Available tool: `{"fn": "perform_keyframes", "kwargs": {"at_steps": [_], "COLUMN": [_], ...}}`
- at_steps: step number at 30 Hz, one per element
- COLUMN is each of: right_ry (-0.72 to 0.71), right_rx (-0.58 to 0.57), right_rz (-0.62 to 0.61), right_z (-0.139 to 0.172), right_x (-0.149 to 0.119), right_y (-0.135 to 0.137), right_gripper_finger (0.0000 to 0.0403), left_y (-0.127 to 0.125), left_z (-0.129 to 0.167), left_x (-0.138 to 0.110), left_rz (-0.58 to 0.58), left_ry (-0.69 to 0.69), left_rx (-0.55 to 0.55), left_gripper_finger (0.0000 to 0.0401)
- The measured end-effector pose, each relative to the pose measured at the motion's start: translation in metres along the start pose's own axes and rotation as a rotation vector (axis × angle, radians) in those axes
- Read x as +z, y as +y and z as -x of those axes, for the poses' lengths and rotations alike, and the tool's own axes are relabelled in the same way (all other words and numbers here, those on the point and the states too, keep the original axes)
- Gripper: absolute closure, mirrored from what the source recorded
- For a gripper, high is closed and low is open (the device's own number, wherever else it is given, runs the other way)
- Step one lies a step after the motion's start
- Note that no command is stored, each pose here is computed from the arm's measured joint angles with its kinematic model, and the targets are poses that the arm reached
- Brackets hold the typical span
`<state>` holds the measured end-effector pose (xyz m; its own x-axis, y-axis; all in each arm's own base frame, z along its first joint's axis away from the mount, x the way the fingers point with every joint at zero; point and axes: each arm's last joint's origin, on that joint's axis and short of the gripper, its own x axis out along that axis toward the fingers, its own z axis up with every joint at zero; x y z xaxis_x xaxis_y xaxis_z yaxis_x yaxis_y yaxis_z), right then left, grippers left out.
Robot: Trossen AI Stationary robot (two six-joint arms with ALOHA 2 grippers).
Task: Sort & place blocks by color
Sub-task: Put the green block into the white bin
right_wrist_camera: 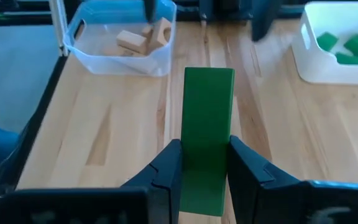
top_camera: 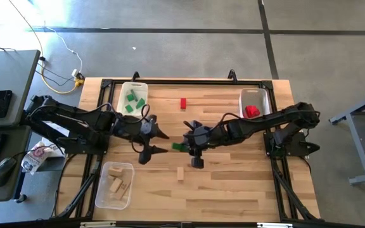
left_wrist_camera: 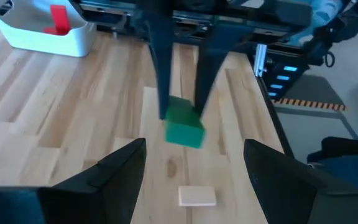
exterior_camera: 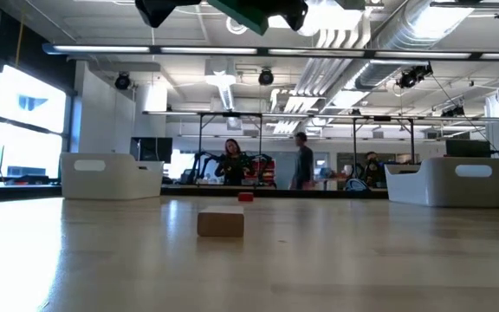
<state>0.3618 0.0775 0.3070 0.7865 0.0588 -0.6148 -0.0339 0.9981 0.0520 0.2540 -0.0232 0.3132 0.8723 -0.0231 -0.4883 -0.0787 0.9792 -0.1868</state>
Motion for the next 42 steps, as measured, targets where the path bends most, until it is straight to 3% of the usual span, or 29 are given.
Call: {"fn": "perform_keyframes", "kwargs": {"at_steps": [21, 26, 36, 42], "right_ry": [-0.153, -0.16, -0.154, -0.149], "right_rx": [0.027, 0.026, 0.016, 0.012], "right_rz": [0.047, 0.043, 0.022, -0.003], "right_z": [0.001, 0.001, 0.0, 0.0], "right_x": [0.015, 0.016, 0.016, 0.016], "right_y": [-0.002, -0.002, -0.006, -0.011], "right_gripper_finger": [0.0329, 0.0329, 0.0329, 0.0329], "left_y": [0.001, 0.001, 0.001, 0.001], "left_z": [-0.004, -0.004, -0.004, -0.004], "left_x": [0.003, 0.003, 0.004, 0.005], "left_rz": [-0.04, -0.069, -0.133, -0.143], "left_ry": [-0.041, -0.04, -0.055, -0.062], "left_rx": [0.068, 0.07, 0.066, 0.07], "left_gripper_finger": [0.0154, 0.0194, 0.0312, 0.0325]}}
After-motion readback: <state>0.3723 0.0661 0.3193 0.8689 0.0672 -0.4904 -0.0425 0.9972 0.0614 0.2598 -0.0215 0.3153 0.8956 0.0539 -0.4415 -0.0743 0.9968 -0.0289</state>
